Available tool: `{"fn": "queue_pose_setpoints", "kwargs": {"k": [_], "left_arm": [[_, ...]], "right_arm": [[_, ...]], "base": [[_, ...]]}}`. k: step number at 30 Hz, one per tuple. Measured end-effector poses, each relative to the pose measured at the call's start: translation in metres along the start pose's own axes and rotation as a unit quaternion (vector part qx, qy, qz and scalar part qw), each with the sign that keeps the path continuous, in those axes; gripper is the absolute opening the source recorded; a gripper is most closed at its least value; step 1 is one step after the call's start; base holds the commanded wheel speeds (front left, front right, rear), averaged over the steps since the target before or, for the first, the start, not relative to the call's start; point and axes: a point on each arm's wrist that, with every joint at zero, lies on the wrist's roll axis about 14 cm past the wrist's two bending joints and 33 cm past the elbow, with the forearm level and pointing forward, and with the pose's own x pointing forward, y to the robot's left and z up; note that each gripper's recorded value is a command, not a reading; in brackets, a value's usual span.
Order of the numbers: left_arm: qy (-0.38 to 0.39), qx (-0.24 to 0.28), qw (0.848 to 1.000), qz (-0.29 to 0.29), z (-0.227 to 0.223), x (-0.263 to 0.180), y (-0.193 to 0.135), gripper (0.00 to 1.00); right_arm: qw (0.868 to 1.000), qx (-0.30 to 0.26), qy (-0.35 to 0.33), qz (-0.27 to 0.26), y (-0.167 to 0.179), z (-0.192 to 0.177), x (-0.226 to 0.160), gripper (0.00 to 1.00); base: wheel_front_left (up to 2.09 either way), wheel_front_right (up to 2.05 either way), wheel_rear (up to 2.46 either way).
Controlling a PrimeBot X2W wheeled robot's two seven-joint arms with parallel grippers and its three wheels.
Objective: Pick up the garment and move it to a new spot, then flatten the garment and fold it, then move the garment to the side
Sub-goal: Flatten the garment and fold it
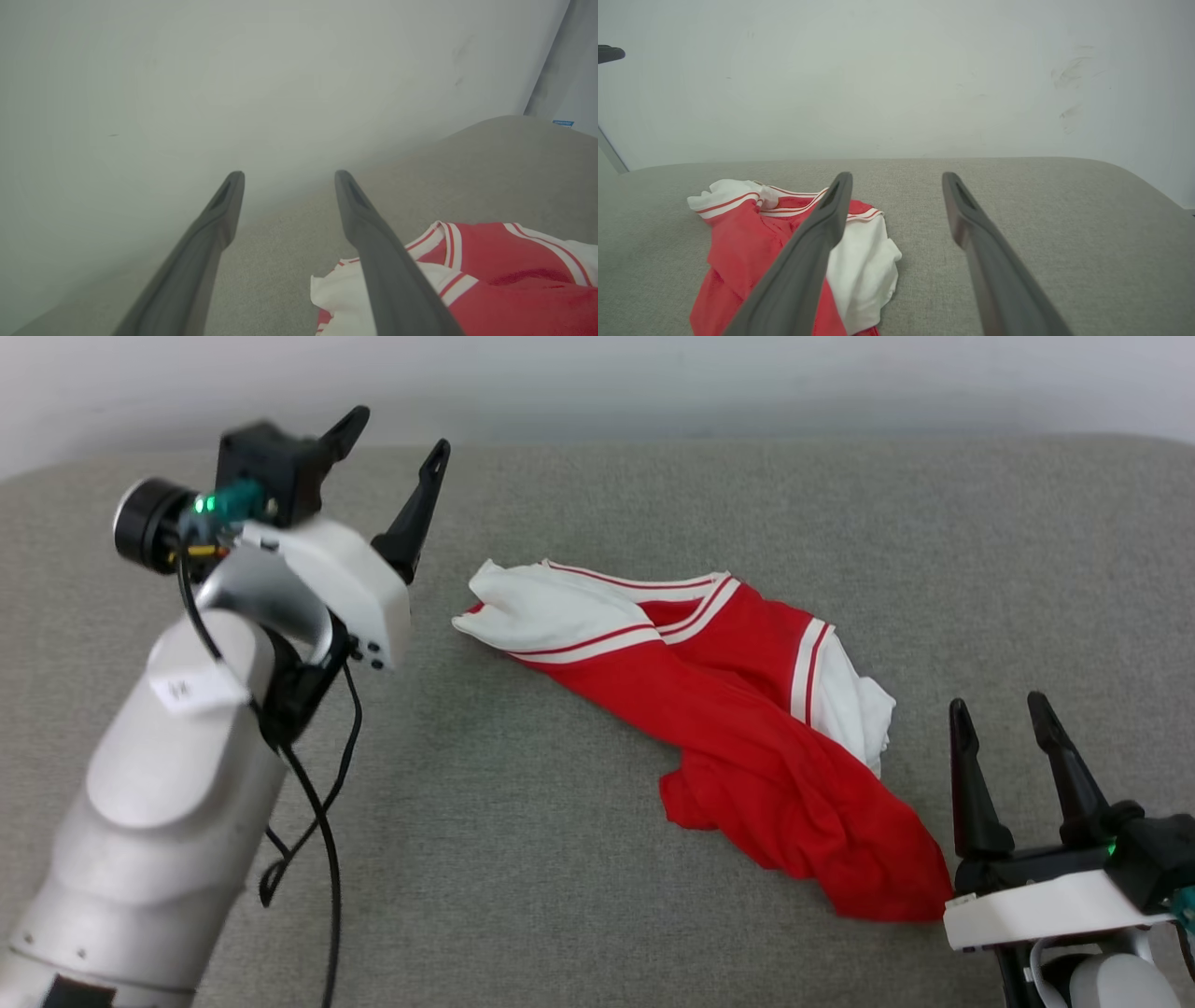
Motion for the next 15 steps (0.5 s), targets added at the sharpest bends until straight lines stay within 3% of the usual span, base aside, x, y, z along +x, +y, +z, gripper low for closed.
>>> {"fn": "queue_pose_setpoints", "kwargs": {"k": [6,15], "left_arm": [[0.164,-0.031,0.984,-0.054,-0.049,0.029,-0.010,1.00],[0.362,-0.051,0.924,-0.112,-0.131,0.040,-0.030,1.00]], "right_arm": [[1.000,-0.003,0.007,-0.013,-0.010,-0.009,0.011,1.00],[0.999,-0.007,0.025,-0.031,-0.025,-0.026,0.023,1.00]], "base": [[0.00,0.00,0.00],[0.00,0.00,0.00]]}}
